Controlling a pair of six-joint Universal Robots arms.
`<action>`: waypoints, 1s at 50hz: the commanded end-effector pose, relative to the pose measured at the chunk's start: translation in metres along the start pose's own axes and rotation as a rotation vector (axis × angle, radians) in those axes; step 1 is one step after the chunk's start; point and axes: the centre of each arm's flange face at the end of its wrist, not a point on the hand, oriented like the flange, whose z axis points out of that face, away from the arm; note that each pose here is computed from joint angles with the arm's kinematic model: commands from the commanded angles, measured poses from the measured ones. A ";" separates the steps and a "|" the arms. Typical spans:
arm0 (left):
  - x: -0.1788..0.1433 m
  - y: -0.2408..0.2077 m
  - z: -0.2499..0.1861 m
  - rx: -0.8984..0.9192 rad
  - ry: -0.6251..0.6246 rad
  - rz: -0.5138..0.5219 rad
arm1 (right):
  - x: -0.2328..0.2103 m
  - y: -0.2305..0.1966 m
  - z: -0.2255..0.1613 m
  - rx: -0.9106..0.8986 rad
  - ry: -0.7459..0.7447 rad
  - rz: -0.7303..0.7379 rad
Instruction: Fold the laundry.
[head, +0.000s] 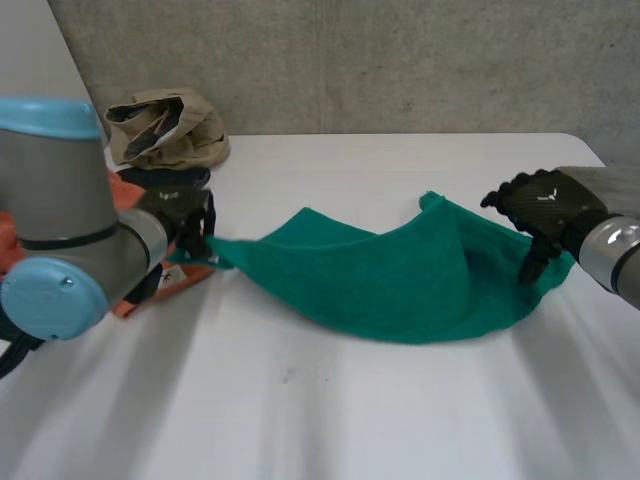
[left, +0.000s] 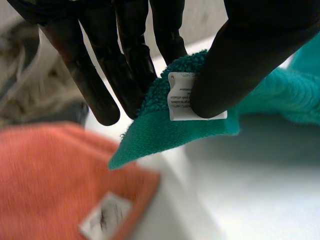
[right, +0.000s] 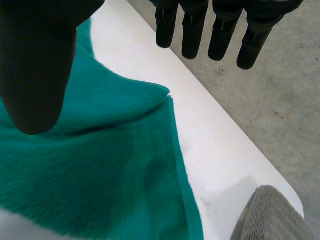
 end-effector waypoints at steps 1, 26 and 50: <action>0.016 -0.060 -0.045 0.222 0.099 0.094 | 0.020 -0.014 0.048 0.081 -0.042 0.055; 0.048 -0.131 -0.148 0.592 0.256 0.282 | -0.108 0.017 0.138 0.151 -0.406 -0.083; 0.007 -0.174 -0.105 0.791 0.009 0.281 | 0.101 -0.155 0.090 0.833 0.532 0.067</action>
